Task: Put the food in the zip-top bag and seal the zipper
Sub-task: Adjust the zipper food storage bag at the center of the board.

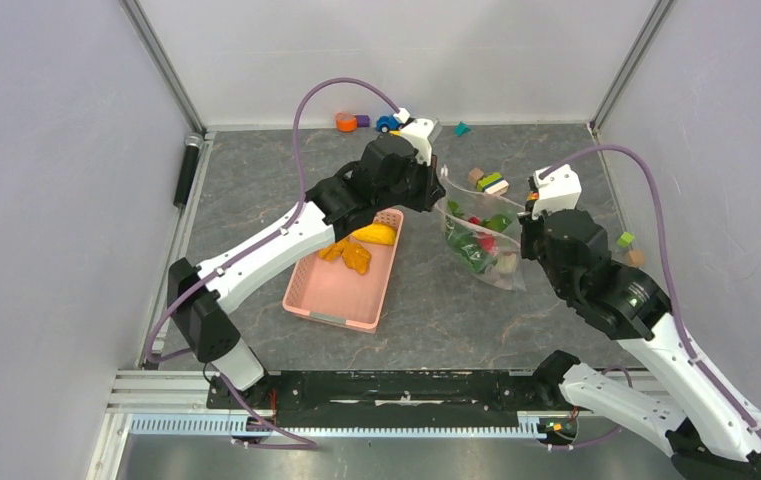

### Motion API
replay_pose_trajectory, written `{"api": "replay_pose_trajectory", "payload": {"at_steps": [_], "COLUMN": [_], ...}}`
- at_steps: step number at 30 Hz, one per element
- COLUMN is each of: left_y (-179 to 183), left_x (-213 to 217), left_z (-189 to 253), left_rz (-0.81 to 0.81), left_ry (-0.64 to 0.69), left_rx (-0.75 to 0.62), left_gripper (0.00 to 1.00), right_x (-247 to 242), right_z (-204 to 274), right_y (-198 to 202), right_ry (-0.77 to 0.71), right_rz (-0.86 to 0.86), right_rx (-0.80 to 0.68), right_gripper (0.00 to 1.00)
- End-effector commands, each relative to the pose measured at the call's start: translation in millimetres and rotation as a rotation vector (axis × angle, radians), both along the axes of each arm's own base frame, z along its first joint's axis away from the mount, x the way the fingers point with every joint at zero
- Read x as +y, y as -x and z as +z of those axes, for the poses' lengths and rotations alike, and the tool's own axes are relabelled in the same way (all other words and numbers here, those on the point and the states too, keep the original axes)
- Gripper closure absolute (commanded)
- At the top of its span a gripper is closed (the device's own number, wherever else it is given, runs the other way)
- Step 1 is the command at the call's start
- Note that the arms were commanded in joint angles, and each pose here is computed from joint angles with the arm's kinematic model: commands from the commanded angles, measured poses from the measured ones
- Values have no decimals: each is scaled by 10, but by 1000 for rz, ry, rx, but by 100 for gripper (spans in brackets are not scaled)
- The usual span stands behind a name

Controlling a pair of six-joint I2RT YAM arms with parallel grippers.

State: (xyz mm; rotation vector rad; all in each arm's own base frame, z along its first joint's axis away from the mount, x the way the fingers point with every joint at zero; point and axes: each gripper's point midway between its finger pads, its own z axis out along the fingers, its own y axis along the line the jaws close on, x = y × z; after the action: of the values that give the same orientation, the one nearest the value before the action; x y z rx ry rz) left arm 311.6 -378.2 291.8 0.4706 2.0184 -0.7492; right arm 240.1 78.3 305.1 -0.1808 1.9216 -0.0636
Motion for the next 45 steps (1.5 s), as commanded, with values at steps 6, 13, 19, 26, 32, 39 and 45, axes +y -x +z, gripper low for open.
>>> {"api": "replay_pose_trajectory", "payload": {"at_steps": [6,13,19,26,32,39,45], "left_y": [-66,67,134,170,206,165,260], "left_x": [-84,-180,-165,121,476,898,1219], "left_z": [535,-147,-290,-349,-319,-309,-471], "left_rz": [-4,-52,-66,19,130,318,420], "left_ry": [156,109,109,75,51,45,-5], "left_rx": [-72,89,114,92,57,22,60], "left_gripper": [97,90,89,26,0,0,0], "right_x": [111,441,763,668,707,785,791], "right_z": [467,-29,-299,-213,-275,-337,-315], "right_y": [-1,-147,-248,-232,-193,-158,-112], "right_ry": [-122,-110,-130,-155,-156,-137,-144], "right_rz": [82,176,277,241,279,340,366], "right_rx": [-169,-92,-49,-103,-107,-90,-107], "right_gripper": [100,100,100,100,100,100,100]}}
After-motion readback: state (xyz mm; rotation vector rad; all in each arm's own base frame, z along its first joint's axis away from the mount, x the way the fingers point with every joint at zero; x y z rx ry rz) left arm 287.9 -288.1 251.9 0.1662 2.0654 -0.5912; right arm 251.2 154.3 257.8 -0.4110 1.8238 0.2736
